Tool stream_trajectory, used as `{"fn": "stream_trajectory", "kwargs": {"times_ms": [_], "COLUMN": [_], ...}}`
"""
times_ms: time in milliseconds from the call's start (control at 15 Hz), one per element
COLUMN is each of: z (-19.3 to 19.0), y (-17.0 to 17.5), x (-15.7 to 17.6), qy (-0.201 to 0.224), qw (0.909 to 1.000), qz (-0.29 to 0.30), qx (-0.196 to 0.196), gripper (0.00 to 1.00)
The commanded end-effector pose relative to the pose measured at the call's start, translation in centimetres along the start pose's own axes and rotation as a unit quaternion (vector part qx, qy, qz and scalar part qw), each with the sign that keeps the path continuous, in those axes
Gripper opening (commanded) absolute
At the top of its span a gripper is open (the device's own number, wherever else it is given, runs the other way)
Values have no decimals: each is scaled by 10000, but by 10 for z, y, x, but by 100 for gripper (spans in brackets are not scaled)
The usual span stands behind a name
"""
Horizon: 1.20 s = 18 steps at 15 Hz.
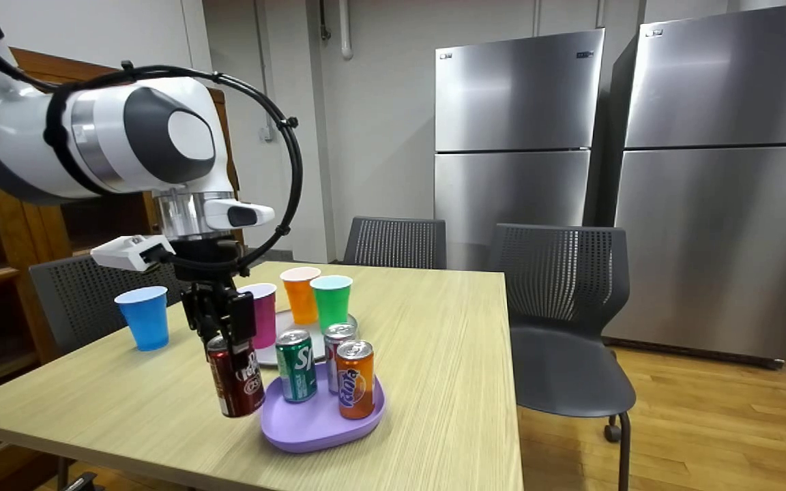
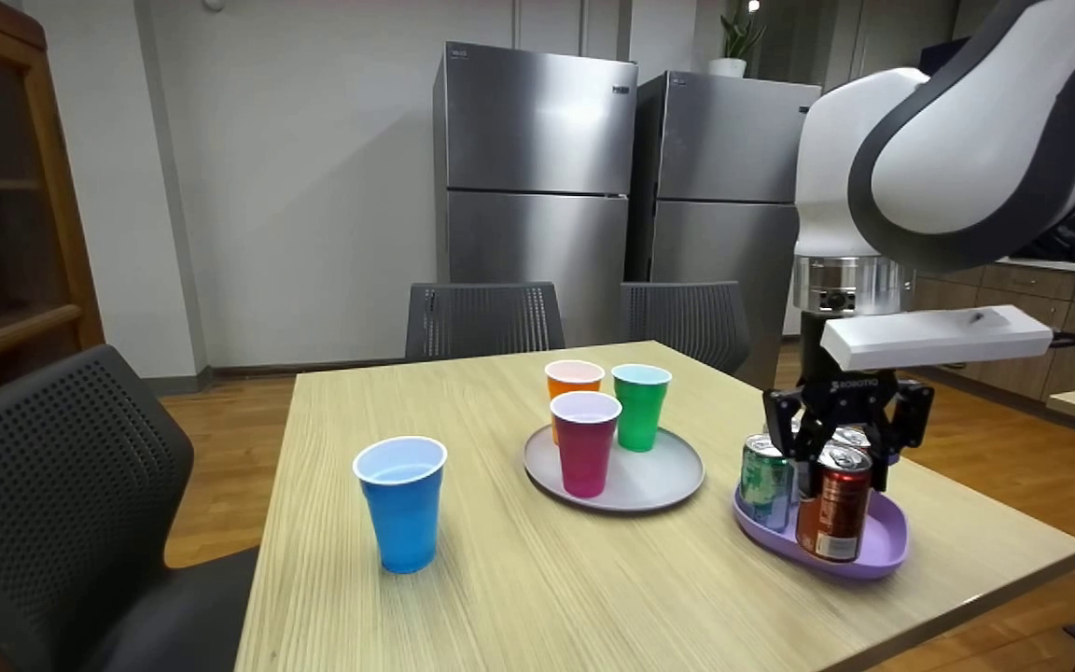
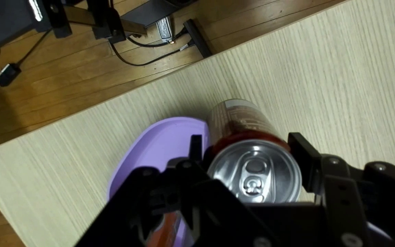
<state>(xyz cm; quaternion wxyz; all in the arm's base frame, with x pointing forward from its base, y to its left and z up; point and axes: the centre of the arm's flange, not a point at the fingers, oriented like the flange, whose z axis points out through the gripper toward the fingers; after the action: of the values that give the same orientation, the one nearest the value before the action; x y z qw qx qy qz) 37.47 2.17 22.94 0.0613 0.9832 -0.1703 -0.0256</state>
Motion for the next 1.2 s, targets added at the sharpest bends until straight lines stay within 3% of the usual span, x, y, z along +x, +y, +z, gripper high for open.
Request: {"fn": "stream_trajectory", "kwargs": {"times_ms": [0,1133], "z": [-4,20], "y": [26,79], "x": [-15,33], "qy": [-3,-211], "qw": [9994,9941], "qz": [323,1064], "qx": [-139,-53], "gripper": [38,38]}}
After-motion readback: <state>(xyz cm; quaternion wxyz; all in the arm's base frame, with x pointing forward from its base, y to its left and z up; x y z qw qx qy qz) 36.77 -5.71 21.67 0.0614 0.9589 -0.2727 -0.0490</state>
